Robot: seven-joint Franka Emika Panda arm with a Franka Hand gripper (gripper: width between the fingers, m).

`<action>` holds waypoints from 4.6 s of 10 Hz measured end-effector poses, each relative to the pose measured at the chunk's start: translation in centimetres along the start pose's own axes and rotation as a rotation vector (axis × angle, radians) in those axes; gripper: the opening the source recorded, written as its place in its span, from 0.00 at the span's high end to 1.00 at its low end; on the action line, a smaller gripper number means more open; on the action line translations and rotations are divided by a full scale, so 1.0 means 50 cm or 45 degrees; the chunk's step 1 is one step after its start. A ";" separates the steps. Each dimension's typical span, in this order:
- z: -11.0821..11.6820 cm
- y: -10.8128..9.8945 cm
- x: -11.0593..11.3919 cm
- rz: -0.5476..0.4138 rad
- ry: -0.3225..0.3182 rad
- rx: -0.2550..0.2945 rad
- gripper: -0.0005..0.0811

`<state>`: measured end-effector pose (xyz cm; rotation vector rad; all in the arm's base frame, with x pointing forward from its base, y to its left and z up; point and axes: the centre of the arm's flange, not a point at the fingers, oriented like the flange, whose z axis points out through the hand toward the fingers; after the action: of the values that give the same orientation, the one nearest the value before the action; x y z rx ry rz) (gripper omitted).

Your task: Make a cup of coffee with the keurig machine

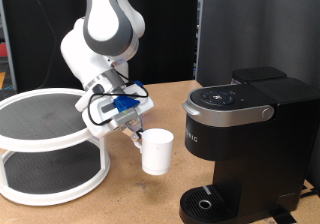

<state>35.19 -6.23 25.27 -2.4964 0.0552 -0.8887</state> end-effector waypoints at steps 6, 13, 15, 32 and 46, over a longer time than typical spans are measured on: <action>0.032 0.003 -0.013 0.013 -0.002 -0.048 0.90; 0.098 -0.025 -0.038 -0.004 -0.015 -0.076 0.90; 0.116 -0.037 -0.041 0.005 -0.009 -0.073 0.90; 0.243 -0.102 -0.007 0.027 0.019 -0.072 0.89; 0.087 -0.079 -0.014 0.067 -0.139 0.052 0.00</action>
<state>36.78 -0.73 23.76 -2.4892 0.0650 -0.7237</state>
